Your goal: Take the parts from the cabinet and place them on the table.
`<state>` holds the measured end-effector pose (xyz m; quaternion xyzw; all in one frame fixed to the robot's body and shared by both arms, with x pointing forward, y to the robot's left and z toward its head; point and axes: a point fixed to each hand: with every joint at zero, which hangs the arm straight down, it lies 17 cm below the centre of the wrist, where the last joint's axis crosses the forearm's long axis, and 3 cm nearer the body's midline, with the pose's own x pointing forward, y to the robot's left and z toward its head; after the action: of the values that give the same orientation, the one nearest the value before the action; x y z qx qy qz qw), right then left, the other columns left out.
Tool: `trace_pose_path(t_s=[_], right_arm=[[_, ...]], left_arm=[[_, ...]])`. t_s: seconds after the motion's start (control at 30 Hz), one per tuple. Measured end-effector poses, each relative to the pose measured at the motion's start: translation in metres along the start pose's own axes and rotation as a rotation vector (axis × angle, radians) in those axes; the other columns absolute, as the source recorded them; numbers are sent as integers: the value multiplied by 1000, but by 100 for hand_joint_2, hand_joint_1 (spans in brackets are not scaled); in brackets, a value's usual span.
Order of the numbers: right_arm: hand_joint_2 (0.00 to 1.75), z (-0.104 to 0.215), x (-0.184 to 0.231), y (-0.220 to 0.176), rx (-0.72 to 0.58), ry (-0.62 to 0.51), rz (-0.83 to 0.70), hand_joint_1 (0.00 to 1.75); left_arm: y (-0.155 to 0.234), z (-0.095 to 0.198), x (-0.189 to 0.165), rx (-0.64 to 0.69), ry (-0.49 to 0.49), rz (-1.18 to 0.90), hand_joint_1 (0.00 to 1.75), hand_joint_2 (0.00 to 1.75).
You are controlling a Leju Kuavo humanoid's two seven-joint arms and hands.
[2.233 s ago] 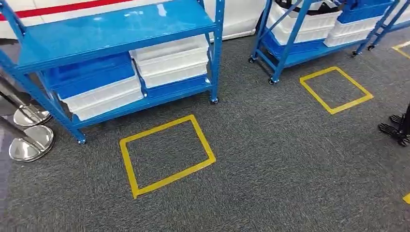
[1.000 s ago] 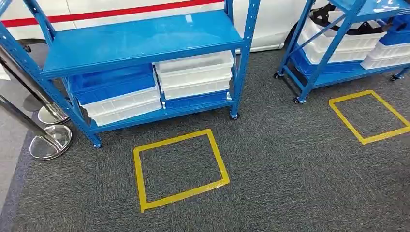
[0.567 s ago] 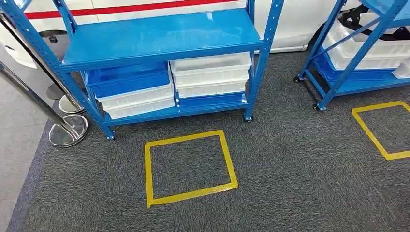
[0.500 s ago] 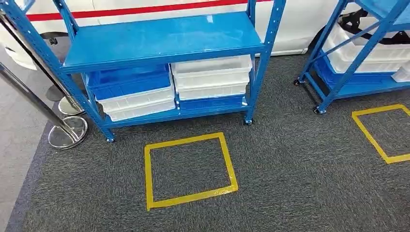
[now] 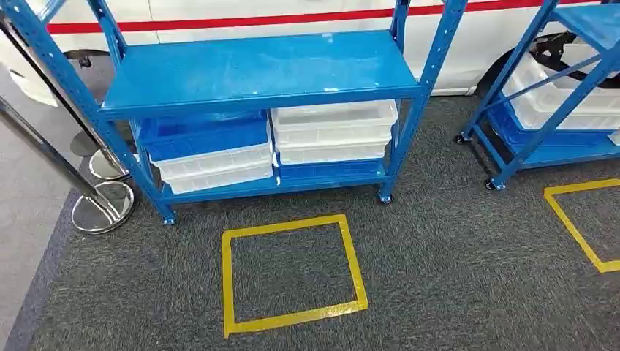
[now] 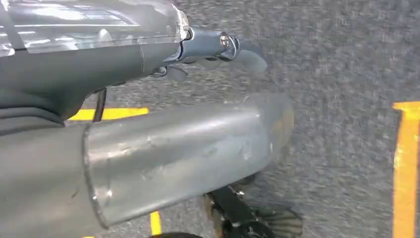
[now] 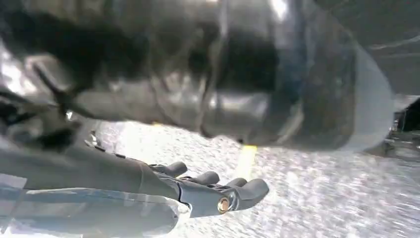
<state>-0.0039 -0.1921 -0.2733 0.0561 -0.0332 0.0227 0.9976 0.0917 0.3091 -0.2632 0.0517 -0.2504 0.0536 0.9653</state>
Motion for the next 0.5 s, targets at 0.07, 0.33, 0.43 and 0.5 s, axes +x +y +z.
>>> trace_pose_path(t_s=[0.07,0.33,0.43,0.5], right_arm=[[0,0,5,2,6,-7,3,0],[0,0,7,4,8,-10,2,0],[0,0,6,5,10,-8,7,0],[0,0,5,5,10,-7,6,0]], left_arm=[[0,-1,2,0,-3,-1,0,0],[-1,-1,4,-1,-5,0,0,0],[-1,0,1,-1,-1,-1,0,0],[0,2,-5,0,7,-2,0,0]])
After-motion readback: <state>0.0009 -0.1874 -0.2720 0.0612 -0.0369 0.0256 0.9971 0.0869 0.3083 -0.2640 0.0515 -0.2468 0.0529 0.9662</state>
